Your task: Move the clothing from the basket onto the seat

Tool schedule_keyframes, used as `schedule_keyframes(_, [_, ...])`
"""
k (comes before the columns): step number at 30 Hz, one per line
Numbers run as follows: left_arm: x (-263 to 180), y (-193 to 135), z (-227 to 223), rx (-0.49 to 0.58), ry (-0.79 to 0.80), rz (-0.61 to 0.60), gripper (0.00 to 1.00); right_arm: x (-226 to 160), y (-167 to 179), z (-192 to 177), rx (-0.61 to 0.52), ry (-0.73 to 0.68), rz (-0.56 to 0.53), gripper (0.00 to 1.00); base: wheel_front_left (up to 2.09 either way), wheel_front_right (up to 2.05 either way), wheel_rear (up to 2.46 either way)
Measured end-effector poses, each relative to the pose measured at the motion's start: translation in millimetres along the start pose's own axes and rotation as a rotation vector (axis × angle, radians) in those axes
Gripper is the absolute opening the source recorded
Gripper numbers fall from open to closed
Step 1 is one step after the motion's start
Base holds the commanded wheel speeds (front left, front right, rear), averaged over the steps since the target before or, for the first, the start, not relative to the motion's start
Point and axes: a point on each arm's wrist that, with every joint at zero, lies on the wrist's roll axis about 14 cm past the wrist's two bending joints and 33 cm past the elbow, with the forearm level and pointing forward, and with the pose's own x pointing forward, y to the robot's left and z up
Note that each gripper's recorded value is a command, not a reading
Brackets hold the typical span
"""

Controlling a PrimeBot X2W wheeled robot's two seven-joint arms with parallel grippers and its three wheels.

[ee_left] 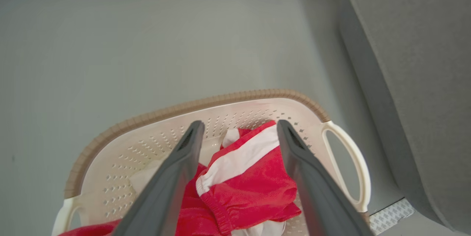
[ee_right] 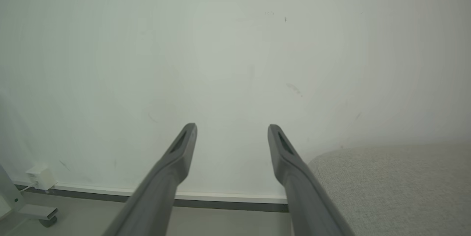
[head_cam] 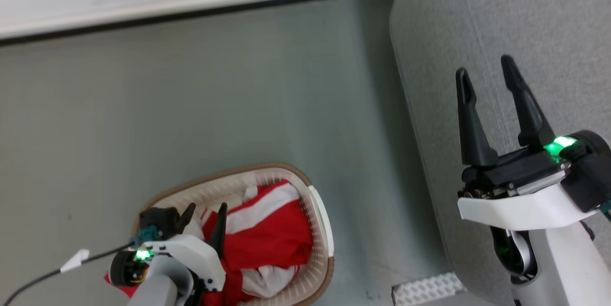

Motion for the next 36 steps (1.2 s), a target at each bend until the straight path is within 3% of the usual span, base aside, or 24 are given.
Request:
schedule_keyframes(18, [57.1,20.5,-134.1,0.03,0.522,-0.041,1.0,26.9,-37.8,-37.7,0.001,0.005,-0.046,1.0,0.0,0.0,0.0])
schedule_keyframes(26, [87.6,32.5,-162.7,0.052,0.62,-0.053,1.0,30.0,-58.8,-57.9,0.006,0.024,-0.083,1.0,0.0,0.0,0.0])
schedule_keyframes(36, [106.6,15.5,-193.9,0.095,0.73,-0.134,1.0,27.7,-73.2,-79.4,-0.006,0.062,-0.106,1.0,0.0,0.0,0.0])
